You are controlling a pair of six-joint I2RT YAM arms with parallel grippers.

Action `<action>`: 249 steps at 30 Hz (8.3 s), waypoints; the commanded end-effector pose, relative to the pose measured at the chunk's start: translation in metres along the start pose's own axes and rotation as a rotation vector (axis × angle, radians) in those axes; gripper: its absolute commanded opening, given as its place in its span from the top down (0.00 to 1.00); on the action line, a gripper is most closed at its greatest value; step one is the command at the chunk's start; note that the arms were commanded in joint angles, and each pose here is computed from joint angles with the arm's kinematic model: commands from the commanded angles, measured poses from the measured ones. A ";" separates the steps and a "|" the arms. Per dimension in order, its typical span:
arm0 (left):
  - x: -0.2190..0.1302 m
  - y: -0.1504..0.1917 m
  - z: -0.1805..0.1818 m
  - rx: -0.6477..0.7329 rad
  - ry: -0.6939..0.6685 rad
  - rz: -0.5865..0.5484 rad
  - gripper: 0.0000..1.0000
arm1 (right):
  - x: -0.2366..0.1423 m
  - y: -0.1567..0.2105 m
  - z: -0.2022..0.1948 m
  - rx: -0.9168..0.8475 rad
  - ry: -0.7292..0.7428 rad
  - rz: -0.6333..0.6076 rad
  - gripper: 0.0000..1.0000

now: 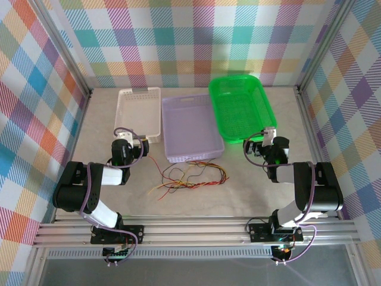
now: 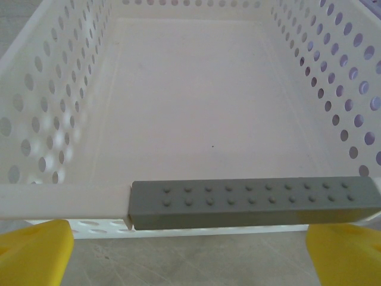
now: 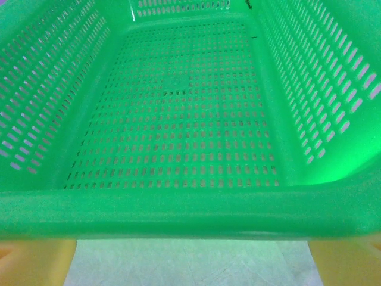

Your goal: Untangle the cables

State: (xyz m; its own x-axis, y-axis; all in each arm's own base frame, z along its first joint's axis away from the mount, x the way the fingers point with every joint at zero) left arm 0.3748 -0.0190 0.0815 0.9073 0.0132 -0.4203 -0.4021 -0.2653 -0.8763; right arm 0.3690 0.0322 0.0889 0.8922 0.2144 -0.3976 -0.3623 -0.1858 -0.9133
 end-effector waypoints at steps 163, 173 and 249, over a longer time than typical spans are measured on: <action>-0.206 -0.027 -0.142 -0.349 0.321 0.599 0.01 | -0.123 -0.015 0.187 0.140 -0.154 0.417 1.00; -0.166 0.008 -0.170 -0.479 0.304 0.638 0.01 | -0.162 -0.064 0.165 0.135 -0.197 0.231 1.00; -0.253 0.023 -0.270 -0.108 0.948 0.589 0.00 | -0.216 -0.235 0.212 0.218 -0.740 0.117 1.00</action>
State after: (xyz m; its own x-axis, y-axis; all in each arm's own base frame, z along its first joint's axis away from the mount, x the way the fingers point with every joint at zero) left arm 0.1769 -0.2813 0.2483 0.3474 -0.8771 -0.3318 -0.8512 -0.1464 -0.5041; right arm 0.2107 0.2231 0.3492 0.5154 0.7368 -0.4376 -0.5483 -0.1089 -0.8292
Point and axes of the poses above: each hand's point on the last joint's axis, 136 mm out from that joint toward the fingers, its own x axis out along the fingers, its own z axis along the line the jaws close on, y = z × x, the point moved 2 cm from there along -x, back along the fingers, and after that the axes turned 12 degrees about -x, right-handed, at the moved point
